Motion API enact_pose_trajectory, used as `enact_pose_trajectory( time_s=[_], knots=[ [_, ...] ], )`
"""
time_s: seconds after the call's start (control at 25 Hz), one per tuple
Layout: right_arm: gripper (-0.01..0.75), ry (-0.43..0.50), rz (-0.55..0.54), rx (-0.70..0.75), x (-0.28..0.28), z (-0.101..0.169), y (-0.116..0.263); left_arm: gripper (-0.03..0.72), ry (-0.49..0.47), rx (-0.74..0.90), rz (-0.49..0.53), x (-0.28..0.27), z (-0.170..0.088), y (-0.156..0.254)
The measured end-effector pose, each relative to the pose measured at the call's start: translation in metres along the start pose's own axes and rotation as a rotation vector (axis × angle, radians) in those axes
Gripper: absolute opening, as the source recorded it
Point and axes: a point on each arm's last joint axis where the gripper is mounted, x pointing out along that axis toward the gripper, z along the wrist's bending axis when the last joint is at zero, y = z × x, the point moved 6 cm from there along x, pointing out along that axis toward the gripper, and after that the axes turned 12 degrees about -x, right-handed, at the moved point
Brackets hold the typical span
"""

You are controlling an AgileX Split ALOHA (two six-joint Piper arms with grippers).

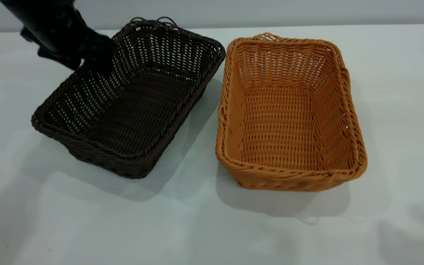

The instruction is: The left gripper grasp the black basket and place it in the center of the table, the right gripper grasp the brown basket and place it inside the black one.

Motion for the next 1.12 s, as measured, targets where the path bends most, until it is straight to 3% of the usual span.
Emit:
enact_pose_trajectory(
  time_s=[0.08,0.16,0.2,0.36,0.4,0.64,0.92,1.12],
  knots=[
    [0.589,-0.021,0.039,0.032,0.011,0.001,-0.001,0.504,-0.001,0.0,0.011,0.009,0.0,0.002],
    [0.58,-0.039,0.075,0.061,0.023,0.002,-0.001,0.441,-0.002,-0.001,0.025,0.018,0.001,0.005],
    [0.574,-0.05,0.1,0.082,0.029,0.003,-0.001,0.396,-0.003,0.001,0.028,0.02,0.001,0.006],
    [0.556,-0.113,0.207,0.18,0.057,0.008,0.003,0.1,-0.001,0.032,0.022,0.018,0.0,0.0],
    [0.552,-0.13,0.235,0.205,0.064,0.009,0.005,0.08,0.002,0.028,0.016,0.014,-0.001,-0.004],
    [0.547,-0.253,0.389,0.509,0.107,0.021,0.011,0.078,0.011,0.049,-0.096,-0.035,-0.006,-0.047],
    [0.545,-0.23,0.541,0.777,0.163,0.018,0.035,0.078,0.017,0.065,-0.22,-0.077,-0.009,-0.074],
    [0.545,-0.217,0.578,0.858,0.197,0.01,0.048,0.078,0.015,0.065,-0.24,-0.079,-0.008,-0.077]
  ],
)
